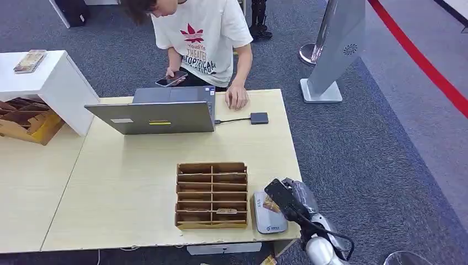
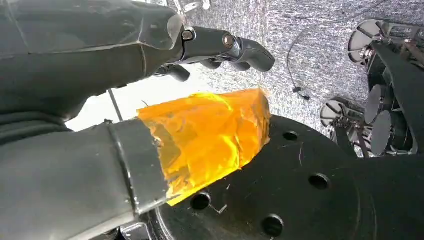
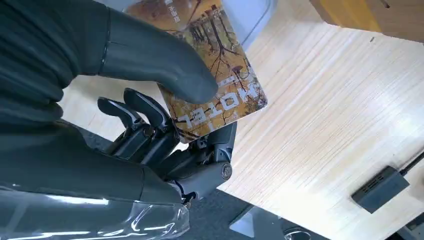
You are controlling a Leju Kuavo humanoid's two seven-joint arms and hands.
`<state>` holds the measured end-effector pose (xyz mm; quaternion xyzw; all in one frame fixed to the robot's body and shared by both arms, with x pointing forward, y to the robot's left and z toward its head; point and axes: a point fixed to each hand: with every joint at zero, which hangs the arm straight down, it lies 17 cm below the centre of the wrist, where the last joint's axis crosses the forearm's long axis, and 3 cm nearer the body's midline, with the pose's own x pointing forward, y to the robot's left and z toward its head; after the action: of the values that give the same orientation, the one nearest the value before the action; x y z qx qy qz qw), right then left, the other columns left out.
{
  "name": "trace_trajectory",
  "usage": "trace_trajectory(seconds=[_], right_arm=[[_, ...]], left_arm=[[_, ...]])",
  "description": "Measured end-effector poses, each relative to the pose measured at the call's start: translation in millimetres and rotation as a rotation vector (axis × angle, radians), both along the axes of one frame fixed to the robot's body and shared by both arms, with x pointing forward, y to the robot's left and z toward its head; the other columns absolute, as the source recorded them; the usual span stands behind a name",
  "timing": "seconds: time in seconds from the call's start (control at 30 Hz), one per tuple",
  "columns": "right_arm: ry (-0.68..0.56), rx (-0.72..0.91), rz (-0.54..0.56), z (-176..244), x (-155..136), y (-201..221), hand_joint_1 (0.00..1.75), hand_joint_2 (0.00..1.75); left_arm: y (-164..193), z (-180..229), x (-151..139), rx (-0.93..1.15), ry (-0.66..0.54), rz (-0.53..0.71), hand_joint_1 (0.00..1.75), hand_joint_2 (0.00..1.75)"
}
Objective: Pass the card to the sensor for recognition and then transmit it.
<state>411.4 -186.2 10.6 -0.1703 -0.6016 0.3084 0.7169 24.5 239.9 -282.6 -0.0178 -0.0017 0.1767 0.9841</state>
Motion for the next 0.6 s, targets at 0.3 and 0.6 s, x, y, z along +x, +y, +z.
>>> trace_trajectory(seconds=[0.3,0.6], right_arm=[[0.012,-0.011,-0.001,-4.5,-0.9,-1.3,1.75,1.75],[0.022,-0.031,-0.002,-8.1,-0.7,-3.0,1.75,1.75]], left_arm=[[0.0,0.0,-0.1,0.000,0.001,0.000,0.00,0.00],[0.1,0.0,-0.1,-0.001,0.002,0.001,0.00,0.00]])
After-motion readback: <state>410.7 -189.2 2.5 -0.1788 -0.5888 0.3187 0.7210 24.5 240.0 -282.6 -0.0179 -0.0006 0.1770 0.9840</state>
